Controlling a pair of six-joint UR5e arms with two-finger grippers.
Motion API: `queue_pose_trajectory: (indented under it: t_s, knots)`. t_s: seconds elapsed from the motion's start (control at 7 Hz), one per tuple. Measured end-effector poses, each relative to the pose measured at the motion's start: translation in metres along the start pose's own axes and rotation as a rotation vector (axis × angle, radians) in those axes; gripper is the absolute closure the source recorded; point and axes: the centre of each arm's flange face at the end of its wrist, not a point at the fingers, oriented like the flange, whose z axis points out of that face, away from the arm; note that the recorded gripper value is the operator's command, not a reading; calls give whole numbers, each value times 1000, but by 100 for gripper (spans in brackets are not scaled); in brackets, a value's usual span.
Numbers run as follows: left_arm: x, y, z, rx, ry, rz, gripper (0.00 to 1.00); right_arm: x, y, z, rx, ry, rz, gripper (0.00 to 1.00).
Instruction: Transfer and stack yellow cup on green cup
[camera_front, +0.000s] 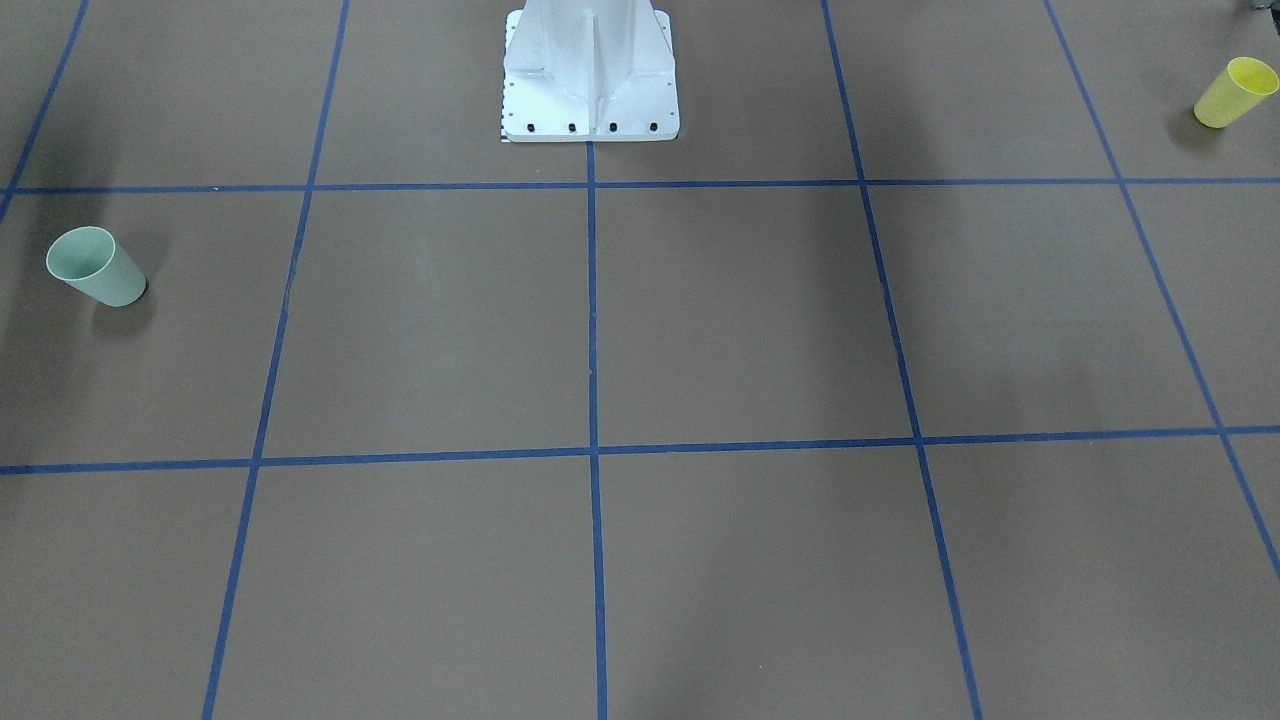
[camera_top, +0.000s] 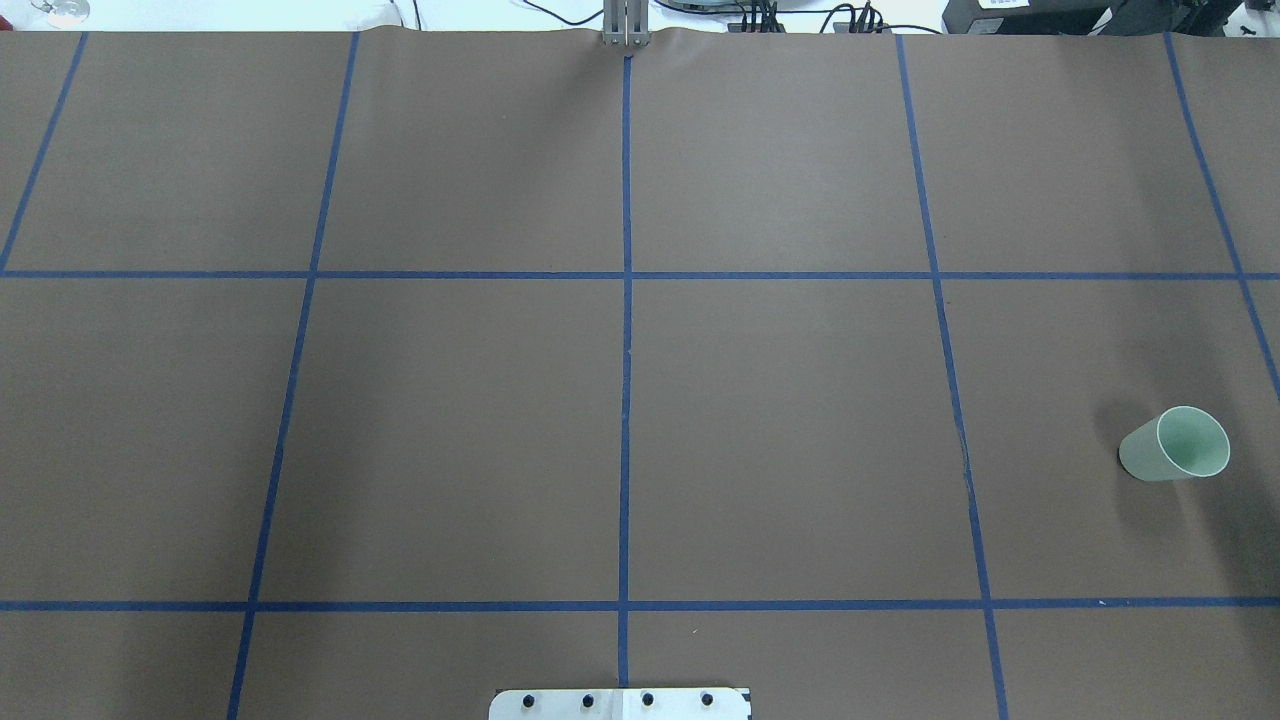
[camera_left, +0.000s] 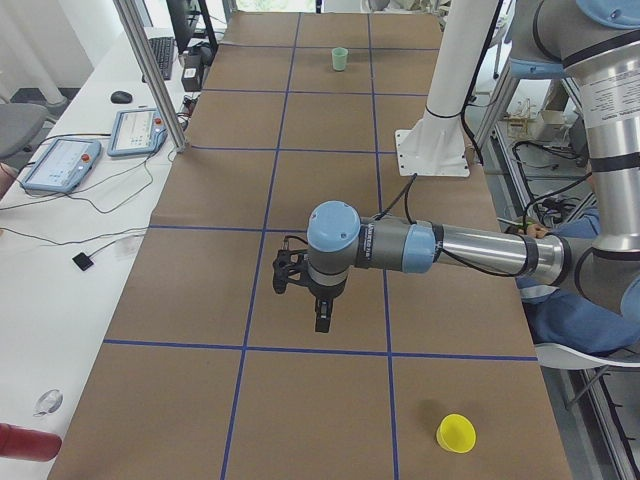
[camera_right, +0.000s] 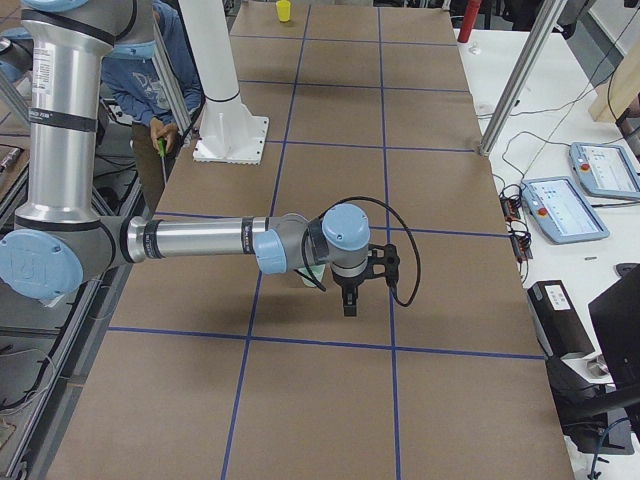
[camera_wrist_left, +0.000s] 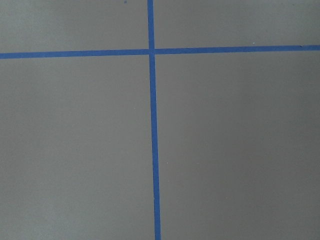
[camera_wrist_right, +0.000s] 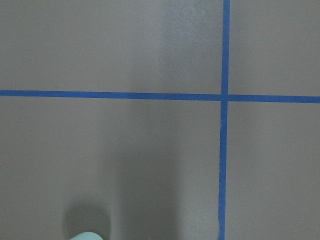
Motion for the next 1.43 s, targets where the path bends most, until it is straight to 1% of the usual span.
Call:
queue_pose_trajectory:
  t_s: [0.43, 1.0, 1.14, 1.29, 1.43]
  knots:
    - [-2, 15, 3, -11, 3, -8, 0, 5, 4, 3, -8, 6, 12, 0]
    - [-1, 18, 3, -14, 7, -11, 0, 10, 8, 7, -16, 12, 25, 0]
    - [1, 18, 4, -16, 24, -28, 0, 12, 8, 8, -19, 13, 27, 0]
    - [6, 17, 8, -29, 50, -82, 0, 14, 8, 10, -23, 11, 30, 0]
    - [12, 17, 14, -52, 60, -168, 0, 15, 9, 11, -26, 7, 30, 0]
